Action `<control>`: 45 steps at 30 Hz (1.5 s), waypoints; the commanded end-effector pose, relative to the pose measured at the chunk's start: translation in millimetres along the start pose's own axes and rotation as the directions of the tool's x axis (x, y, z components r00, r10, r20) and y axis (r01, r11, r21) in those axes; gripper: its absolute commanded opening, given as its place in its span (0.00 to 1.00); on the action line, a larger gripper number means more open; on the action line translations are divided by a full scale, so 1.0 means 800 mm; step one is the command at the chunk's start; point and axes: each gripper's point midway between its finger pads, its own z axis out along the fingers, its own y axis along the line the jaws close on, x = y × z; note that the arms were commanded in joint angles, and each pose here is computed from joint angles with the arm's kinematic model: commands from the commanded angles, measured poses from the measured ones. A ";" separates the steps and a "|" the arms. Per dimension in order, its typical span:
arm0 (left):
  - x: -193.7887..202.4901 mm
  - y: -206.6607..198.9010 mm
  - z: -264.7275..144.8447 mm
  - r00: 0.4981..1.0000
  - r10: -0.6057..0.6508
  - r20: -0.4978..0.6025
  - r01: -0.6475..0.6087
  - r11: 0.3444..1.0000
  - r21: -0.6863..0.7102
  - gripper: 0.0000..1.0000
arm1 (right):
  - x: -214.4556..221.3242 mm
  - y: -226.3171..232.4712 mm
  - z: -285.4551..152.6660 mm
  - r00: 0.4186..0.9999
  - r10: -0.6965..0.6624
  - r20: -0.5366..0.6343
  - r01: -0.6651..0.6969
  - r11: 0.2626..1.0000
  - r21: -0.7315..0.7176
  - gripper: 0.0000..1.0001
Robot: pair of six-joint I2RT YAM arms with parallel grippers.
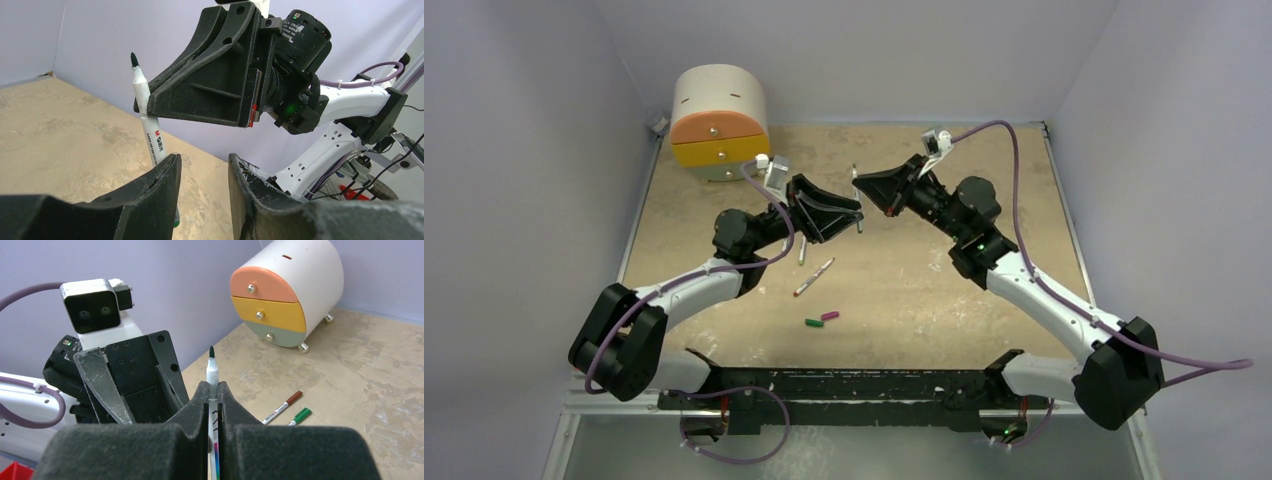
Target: Insert the pens into the pen caps
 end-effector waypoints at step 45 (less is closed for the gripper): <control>-0.006 0.000 0.027 0.986 0.149 -0.071 -0.152 0.987 -0.043 0.00 | -0.071 0.042 -0.024 0.987 -0.056 0.148 0.066 0.996 -0.065 0.00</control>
